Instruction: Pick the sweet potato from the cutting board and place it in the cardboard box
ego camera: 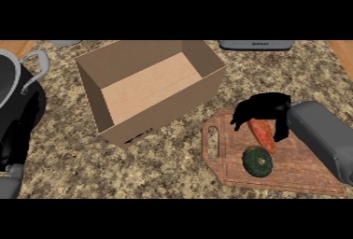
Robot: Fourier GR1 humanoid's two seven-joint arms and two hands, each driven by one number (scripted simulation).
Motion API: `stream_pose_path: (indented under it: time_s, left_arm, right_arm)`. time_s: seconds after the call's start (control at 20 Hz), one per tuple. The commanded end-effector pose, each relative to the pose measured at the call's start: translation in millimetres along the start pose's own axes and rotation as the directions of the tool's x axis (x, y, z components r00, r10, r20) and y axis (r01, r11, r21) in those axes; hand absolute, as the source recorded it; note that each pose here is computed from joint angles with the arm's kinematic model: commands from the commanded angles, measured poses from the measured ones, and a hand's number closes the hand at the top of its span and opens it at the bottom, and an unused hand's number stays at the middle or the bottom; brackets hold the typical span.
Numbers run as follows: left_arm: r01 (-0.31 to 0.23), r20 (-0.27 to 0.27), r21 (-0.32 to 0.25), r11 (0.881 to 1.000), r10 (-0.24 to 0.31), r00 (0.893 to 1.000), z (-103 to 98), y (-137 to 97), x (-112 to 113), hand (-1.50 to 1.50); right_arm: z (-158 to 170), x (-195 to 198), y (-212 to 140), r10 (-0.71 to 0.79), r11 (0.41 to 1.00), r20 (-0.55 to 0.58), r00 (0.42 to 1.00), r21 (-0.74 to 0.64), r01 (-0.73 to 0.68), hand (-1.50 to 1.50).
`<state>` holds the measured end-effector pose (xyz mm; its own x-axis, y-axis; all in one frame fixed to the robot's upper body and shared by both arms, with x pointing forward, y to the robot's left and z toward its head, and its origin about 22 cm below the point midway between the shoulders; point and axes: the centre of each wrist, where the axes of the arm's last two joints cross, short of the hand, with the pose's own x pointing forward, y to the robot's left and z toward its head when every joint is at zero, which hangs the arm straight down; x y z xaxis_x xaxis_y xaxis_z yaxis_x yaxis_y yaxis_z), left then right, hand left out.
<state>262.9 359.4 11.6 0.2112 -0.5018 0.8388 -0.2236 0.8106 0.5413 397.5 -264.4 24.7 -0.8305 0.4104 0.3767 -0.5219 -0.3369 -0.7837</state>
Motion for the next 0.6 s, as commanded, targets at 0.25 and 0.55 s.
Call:
stream_pose_path:
  time_s: [0.25, 0.55]
  left_arm:
    - [0.004, 0.030, -0.010, 1.000, -0.004, 1.000, -6.8, 5.4, 13.9, 0.00]
    - [0.016, -0.020, 0.009, 1.000, -0.015, 1.000, 3.0, 2.5, 1.4, 0.00]
  right_arm:
    - [-14.9, -5.8, 24.2, 0.054, 0.977, 0.048, 0.997, -0.210, -0.043, 1.50]
    - [-12.8, 1.1, -15.4, 0.006, 0.907, -0.131, 0.991, -0.417, -0.061, 1.50]
